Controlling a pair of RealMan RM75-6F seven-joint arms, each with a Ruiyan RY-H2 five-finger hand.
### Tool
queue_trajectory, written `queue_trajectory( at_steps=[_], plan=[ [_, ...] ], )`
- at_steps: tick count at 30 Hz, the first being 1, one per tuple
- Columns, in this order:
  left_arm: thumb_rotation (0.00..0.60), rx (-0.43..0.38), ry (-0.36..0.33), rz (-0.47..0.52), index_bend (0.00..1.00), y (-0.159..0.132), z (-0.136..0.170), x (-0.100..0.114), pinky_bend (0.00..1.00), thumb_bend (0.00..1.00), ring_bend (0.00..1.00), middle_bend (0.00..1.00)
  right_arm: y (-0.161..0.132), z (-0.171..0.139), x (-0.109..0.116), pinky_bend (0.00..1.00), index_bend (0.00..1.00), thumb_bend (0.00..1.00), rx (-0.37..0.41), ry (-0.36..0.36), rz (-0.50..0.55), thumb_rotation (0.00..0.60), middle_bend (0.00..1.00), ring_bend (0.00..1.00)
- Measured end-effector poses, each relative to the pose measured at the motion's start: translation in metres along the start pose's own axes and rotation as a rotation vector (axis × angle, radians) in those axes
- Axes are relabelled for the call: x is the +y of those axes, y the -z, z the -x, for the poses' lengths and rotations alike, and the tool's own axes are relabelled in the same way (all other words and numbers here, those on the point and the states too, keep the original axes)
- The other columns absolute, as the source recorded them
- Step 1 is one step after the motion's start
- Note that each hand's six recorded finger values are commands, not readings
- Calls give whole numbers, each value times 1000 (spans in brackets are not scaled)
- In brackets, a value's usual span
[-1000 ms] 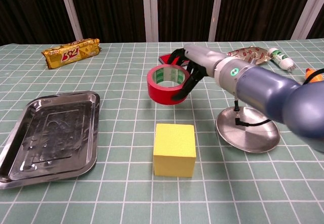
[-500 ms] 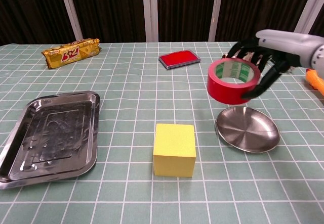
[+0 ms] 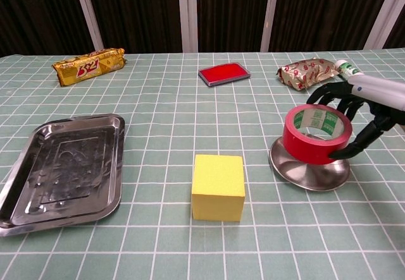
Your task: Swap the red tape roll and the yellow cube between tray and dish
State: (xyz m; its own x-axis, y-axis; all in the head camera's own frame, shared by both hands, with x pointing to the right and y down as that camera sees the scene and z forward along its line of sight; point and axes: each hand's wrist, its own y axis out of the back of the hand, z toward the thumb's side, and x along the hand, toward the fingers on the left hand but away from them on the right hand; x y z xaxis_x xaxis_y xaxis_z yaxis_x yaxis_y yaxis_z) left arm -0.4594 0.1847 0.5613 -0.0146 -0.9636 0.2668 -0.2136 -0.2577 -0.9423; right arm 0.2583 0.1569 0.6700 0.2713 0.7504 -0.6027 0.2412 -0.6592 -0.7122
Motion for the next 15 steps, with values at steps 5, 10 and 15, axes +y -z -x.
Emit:
queue_trajectory(
  at_steps=[5, 10, 15],
  plan=[
    [600, 0, 1, -5, 202, -1, 0, -1, 21, 38, 0, 0, 10, 4, -14, 284, 348, 117, -21, -41, -18, 600, 376, 465],
    [600, -1, 2, -12, 202, -1, 0, -2, 21, 38, 0, 0, 14, 3, -20, 193, 225, 115, -29, -68, -48, 600, 274, 348],
    [600, -11, 6, -20, 202, -3, 0, -3, 21, 38, 0, 0, 12, 2, -16, 65, 40, 65, -27, -54, -64, 600, 90, 132]
  ],
)
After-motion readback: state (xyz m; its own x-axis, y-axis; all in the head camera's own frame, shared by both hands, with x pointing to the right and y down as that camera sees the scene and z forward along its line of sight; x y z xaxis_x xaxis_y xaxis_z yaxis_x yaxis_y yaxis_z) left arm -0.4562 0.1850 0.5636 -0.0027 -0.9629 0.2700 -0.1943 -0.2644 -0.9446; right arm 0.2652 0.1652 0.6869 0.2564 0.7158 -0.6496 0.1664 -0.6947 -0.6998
